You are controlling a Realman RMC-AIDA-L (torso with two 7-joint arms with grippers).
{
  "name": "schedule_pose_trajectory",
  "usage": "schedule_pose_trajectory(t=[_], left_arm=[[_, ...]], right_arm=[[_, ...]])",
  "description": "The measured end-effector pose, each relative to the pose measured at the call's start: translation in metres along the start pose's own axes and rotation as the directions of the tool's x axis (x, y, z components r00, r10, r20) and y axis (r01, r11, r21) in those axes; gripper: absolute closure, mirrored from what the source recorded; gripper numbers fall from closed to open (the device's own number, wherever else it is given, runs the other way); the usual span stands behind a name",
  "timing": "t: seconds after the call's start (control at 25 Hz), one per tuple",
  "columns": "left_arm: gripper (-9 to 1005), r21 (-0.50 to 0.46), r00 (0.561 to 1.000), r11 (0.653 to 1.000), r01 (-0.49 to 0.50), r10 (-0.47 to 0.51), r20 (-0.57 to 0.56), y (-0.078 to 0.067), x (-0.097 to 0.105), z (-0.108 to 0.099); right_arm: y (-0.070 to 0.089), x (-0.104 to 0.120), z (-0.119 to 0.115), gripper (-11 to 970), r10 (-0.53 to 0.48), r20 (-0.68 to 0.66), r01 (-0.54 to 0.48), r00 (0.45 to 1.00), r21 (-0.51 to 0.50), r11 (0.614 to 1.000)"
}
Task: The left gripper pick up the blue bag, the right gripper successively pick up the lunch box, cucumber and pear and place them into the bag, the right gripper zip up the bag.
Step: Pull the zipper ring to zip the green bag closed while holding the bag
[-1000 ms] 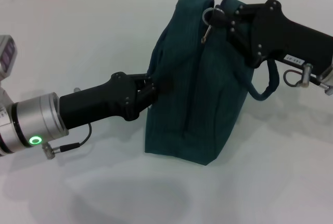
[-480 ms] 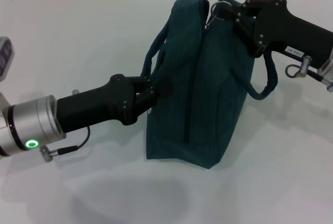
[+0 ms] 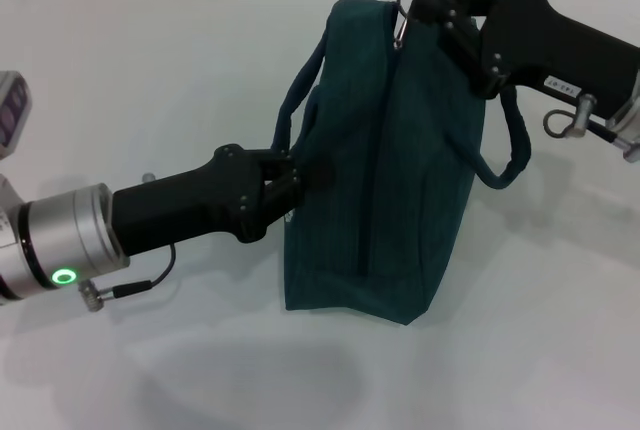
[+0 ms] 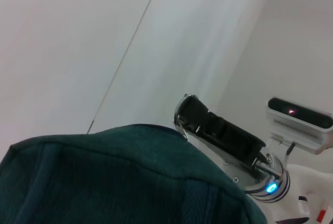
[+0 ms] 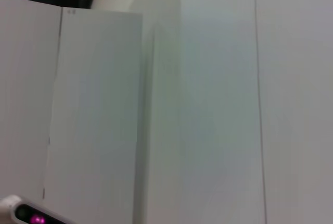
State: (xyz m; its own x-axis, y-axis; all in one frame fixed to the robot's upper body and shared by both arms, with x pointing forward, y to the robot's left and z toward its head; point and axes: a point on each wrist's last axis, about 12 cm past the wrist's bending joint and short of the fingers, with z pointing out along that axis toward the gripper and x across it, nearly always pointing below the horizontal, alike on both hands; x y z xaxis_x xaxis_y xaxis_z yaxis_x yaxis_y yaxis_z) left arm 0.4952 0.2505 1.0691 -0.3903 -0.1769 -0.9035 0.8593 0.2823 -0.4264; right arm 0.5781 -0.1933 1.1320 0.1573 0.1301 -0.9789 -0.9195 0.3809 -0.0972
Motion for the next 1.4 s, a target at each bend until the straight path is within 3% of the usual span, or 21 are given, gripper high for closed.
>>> schedule_pose_trajectory(t=[0.28, 1.04, 1.2, 1.4], left_arm=[[940, 0.003, 1.000, 1.000, 0.000, 0.000, -0.008, 0.000, 0.001, 0.001], [943, -0.022, 1.000, 1.000, -0.006, 0.006, -0.004, -0.003, 0.007, -0.009], [943, -0.039, 1.000, 0.999, -0.002, 0.003, 0.015, -0.003, 0.008, -0.012], [943, -0.046, 1.000, 0.999, -0.003, 0.004, 0.029, -0.003, 0.007, -0.014]], right_arm=[[-0.002, -0.006, 0.007, 940, -0.014, 0.013, 0.014, 1.000, -0.011, 1.000], [-0.024, 0.002, 0.017, 938, -0.019, -0.102, 0.031, 0.995, 0.121, 0.992], [-0.026, 0.006, 0.013, 937, 0.044, -0.090, -0.029, 0.995, 0.163, 0.986], [-0.028, 0.006, 0.011, 936, 0.192, -0.053, -0.178, 0.980, 0.199, 0.964]])
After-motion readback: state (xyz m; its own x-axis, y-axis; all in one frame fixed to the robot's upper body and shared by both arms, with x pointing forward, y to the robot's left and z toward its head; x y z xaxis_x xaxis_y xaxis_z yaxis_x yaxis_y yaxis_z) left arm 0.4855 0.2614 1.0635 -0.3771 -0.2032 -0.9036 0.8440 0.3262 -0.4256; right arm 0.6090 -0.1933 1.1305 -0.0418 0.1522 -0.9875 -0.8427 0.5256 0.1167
